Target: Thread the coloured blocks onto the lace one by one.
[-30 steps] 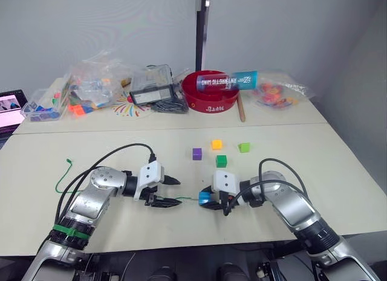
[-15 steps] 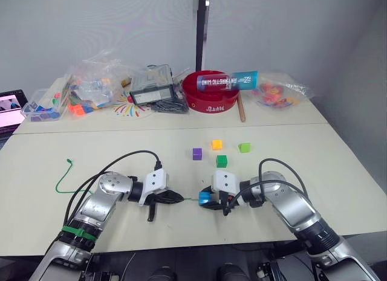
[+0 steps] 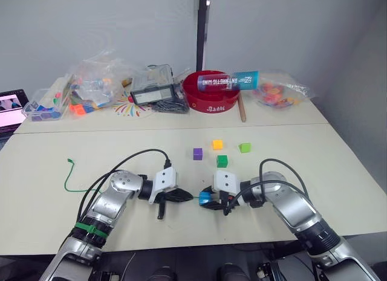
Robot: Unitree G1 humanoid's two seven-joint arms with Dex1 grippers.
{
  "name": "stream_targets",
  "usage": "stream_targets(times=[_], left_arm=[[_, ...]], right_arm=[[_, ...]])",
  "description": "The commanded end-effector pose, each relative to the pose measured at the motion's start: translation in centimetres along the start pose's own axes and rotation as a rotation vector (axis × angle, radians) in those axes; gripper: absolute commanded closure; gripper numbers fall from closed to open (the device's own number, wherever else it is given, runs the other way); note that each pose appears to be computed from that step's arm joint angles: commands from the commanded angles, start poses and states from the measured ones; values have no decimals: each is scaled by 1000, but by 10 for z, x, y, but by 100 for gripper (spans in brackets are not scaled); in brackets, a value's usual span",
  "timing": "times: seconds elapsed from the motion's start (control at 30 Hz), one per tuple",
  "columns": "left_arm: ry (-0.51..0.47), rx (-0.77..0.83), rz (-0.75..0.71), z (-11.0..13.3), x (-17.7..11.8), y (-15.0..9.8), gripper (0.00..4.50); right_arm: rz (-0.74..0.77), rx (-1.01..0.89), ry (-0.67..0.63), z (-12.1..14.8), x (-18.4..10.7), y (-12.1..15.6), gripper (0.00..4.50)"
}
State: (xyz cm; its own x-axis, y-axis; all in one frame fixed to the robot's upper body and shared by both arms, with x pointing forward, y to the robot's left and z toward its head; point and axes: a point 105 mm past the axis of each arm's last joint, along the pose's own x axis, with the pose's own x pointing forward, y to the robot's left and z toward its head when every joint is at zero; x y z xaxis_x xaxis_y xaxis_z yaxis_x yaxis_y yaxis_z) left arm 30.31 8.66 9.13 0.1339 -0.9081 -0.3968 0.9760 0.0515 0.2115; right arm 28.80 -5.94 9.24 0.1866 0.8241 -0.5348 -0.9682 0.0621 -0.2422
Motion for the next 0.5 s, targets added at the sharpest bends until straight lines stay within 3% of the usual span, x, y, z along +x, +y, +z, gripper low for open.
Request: stream_targets(times=[0.03,0.23,0.5], left_arm=[[-16,39,-8,8,5,-1,445],[-33,-9,-8,11,0,-3,445],[-30,-28,57,9,-16,7,200]], right_arm=[[19,0,4,-1,2,7,313],[19,3,7,-2,2,8,313],[22,5,7,-1,2,8,313]])
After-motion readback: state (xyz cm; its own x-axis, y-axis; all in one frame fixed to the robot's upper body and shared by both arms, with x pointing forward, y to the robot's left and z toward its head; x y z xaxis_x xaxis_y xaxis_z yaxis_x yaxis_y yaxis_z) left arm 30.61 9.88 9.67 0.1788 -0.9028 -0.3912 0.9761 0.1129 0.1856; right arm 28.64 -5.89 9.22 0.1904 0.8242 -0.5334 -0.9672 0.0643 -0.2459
